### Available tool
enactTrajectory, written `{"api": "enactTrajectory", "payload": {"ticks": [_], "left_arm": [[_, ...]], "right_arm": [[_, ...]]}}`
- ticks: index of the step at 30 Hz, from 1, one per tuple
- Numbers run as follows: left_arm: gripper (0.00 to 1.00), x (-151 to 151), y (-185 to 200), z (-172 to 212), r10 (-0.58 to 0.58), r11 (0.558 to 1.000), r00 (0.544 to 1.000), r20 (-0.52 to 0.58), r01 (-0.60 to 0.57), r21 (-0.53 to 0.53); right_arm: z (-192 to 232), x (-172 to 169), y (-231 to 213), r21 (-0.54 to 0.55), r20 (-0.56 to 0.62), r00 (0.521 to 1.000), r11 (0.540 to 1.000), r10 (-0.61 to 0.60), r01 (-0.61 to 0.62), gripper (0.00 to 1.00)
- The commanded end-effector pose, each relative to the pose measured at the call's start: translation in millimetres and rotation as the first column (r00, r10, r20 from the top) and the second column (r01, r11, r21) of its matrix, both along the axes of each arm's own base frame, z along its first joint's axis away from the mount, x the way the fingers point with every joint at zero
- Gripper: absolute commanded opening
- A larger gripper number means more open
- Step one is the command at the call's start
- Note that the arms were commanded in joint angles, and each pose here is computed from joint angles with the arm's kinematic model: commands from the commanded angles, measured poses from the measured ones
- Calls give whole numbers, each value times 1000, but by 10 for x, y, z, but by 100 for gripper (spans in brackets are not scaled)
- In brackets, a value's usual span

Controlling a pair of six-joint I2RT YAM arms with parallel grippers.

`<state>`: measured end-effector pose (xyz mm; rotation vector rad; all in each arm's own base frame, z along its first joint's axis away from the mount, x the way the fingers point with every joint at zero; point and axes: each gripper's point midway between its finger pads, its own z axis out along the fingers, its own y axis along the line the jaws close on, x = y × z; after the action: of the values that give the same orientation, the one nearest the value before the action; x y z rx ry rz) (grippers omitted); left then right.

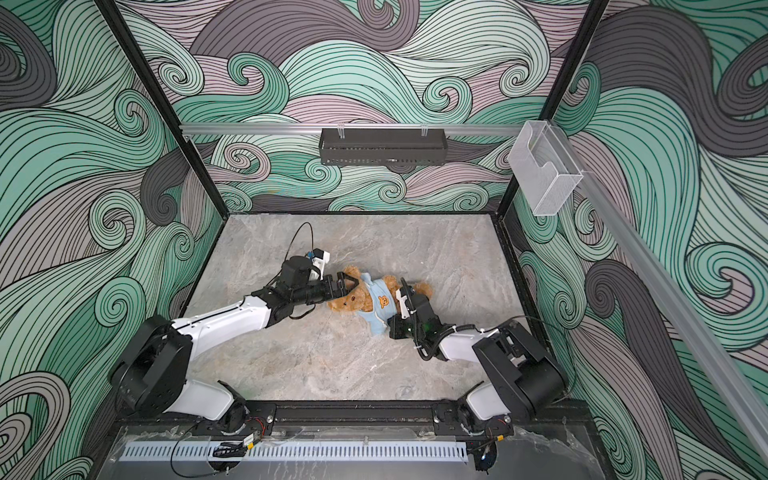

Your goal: Dress the teddy bear

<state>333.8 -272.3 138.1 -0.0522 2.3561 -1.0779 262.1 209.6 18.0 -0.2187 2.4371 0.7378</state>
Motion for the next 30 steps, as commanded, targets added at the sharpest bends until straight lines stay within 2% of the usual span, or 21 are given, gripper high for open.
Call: {"api": "enactTrajectory", "payload": {"ticks": [1,9,13,15,18,22,26,30], "left_arm": [[94,-35,-58,-231,-6,1000,983,-184,9,19],[70,58,-160,-507,4,999,953,-304,11,47],[51,102,-174,-490,-9,999,969,-245,18,35],[38,130,-158,-430,-20,999,985,-171,25,30],[26,172,-120,-284,-37,998,999,-31,39,40],[3,161,-117,-50,-112,990,973,199,92,107],[0,116,-111,162,-160,973,906,393,79,215],[0,21,-122,430,-235,945,778,583,41,326]], "right_arm": [[-125,-47,-83,-55,-10,1000,998,-9,9,4],[-149,-48,-119,-82,2,1000,997,-8,8,4],[-44,-32,-123,-87,21,1000,996,-2,3,9],[128,-24,-127,-87,54,999,996,8,-4,17],[505,-35,-136,-80,127,991,996,47,-37,29],[1156,-71,-104,-8,242,964,994,111,-113,41],[1746,-43,-34,121,263,954,977,141,-177,48],[1956,97,-61,172,147,983,976,111,-136,50]]}}
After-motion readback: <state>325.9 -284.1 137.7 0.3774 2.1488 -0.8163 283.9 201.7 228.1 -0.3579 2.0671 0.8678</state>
